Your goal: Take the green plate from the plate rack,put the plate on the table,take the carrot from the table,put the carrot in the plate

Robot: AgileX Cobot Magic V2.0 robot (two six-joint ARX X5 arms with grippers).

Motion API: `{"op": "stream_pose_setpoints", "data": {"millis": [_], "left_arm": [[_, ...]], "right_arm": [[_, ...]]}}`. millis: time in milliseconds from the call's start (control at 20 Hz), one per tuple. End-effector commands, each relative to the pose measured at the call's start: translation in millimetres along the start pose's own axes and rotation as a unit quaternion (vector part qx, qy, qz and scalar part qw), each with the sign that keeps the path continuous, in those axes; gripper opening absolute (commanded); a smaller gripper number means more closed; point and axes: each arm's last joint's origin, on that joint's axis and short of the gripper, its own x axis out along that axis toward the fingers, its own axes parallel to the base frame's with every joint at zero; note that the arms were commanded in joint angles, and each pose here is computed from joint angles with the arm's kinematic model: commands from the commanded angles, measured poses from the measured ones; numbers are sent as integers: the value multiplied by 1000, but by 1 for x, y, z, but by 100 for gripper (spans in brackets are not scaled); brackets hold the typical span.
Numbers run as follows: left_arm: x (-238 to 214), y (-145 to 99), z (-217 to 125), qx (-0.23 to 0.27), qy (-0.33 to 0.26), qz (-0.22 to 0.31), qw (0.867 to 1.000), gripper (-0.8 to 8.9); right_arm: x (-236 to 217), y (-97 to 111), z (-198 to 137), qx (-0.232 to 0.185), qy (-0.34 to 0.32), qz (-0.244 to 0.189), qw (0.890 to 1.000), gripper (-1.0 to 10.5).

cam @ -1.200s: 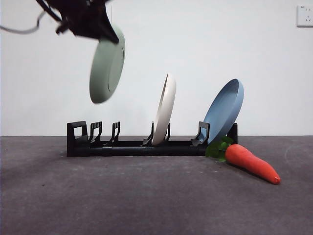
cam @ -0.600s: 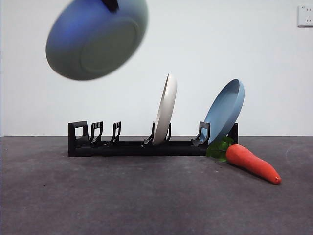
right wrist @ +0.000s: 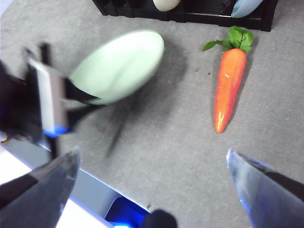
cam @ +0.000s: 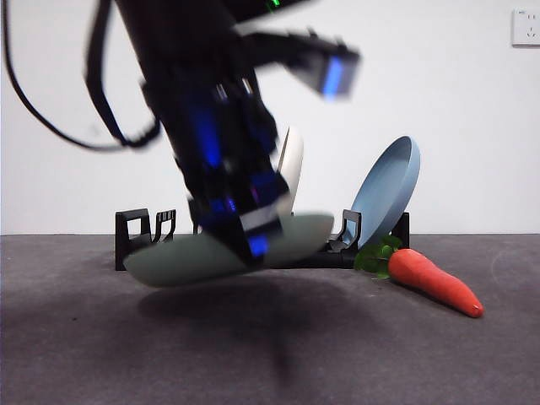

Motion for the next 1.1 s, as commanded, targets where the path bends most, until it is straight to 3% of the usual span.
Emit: {"op": "stream_pose_setpoints", "data": {"millis": [50,250,550,700,950,1100], "left_arm": [[15,-15,6,24,1,19,1000,-6],[35,-33,3,43,26,-2,999,-6],[36,-39,2,26,25,-49,998,13],[36,-41,-1,6,36,-64,997,216],[26,-35,2,-2,23,-54,998,224],[-1,-17,11,-54,-7,-46,997,224]], "right_arm": [[0,0,1,0,-4,1,1000,720],[0,0,1,0,-4,1,1000,720],[0,0,1,0,-4,1,1000,720],[0,0,1,0,-4,1,1000,720],[0,0,2,3,-3,1,1000,720],[5,-3,5,5,-2,1,1000,719]]}}
